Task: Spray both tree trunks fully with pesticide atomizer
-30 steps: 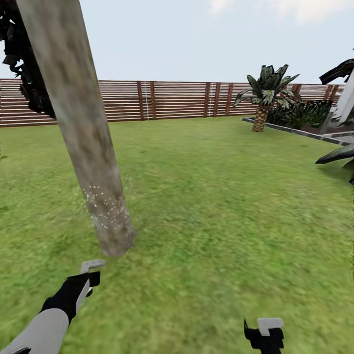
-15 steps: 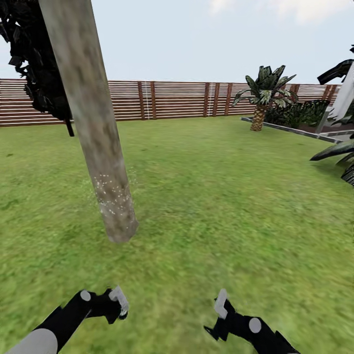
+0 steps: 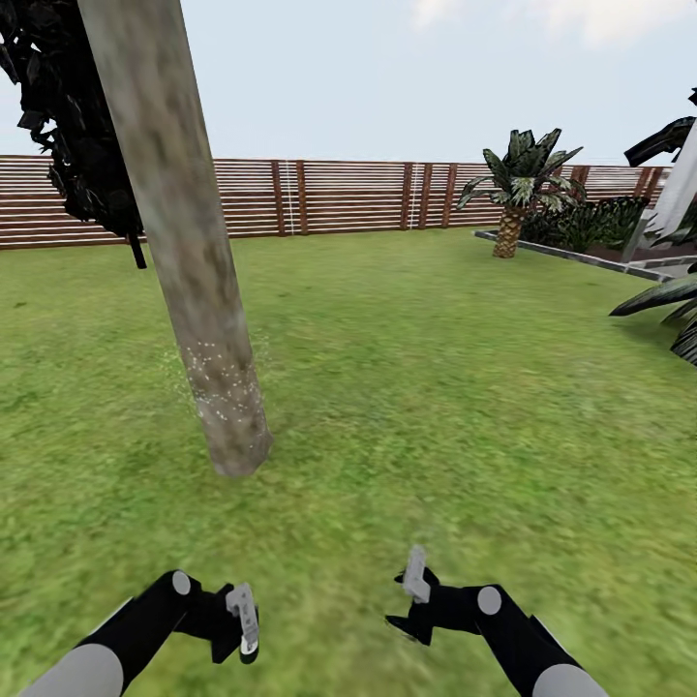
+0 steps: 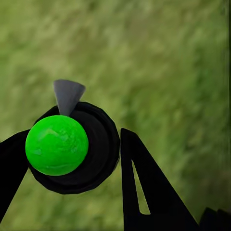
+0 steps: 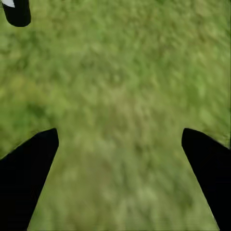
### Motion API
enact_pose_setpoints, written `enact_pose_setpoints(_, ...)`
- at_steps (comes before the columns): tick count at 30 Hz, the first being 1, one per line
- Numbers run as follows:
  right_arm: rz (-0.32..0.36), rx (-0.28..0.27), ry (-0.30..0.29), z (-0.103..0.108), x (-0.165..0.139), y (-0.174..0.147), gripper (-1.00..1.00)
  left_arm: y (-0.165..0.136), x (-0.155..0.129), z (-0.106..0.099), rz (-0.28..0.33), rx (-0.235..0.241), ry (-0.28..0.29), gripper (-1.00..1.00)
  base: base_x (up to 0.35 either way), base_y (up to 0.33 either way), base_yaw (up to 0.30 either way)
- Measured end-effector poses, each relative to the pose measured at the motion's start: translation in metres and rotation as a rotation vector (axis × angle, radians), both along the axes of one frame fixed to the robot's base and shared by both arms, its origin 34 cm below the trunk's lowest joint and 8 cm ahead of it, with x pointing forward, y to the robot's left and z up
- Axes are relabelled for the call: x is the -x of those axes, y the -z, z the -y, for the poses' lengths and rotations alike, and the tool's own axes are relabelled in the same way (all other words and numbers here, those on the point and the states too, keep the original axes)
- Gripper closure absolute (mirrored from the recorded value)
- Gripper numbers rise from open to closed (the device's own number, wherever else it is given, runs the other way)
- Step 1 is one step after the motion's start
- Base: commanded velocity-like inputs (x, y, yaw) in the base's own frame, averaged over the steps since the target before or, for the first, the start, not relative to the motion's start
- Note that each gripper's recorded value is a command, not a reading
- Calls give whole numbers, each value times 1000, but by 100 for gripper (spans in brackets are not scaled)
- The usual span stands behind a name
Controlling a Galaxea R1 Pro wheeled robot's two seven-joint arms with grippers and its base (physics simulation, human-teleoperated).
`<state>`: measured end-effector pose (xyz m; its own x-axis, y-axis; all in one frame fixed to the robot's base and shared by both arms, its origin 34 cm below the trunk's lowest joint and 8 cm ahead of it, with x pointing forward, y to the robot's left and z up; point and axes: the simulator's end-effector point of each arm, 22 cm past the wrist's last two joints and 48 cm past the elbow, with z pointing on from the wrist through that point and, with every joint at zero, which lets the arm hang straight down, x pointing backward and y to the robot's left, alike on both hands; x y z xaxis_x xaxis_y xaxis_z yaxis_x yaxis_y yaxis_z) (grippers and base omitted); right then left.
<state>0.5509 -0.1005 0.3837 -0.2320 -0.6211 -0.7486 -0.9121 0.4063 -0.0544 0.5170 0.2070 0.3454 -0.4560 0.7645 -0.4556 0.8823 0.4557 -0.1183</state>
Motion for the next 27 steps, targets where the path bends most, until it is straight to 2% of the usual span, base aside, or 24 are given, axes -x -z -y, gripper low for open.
enact_pose_setpoints(7,10,-28,-25,-23,-1,-9,100,0,5,35,-1,26,43,100,0,0,0)
enact_pose_setpoints(10,7,-53,-82,-36,3,-21,100,-3,3,50,1,43,51,100,0,0,0)
enact_pose_setpoints(13,7,-67,-105,-44,4,-26,100,-7,0,67,7,61,63,100,0,0,0)
enact_pose_setpoints(16,8,-69,-110,-46,4,-28,100,-4,6,83,13,22,138,100,0,0,0)
enact_pose_setpoints(19,9,-82,-116,-55,5,-31,100,-5,8,99,17,24,166,100,0,0,0)
enact_pose_setpoints(20,9,-79,-134,-60,8,-31,100,-6,9,103,18,29,170,100,0,0,0)
enact_pose_setpoints(23,12,-53,-210,-73,21,-28,100,-7,9,108,19,34,174,100,0,0,0)
enact_pose_setpoints(27,15,-47,-230,-77,24,-27,100,-8,10,114,20,42,180,100,0,0,0)
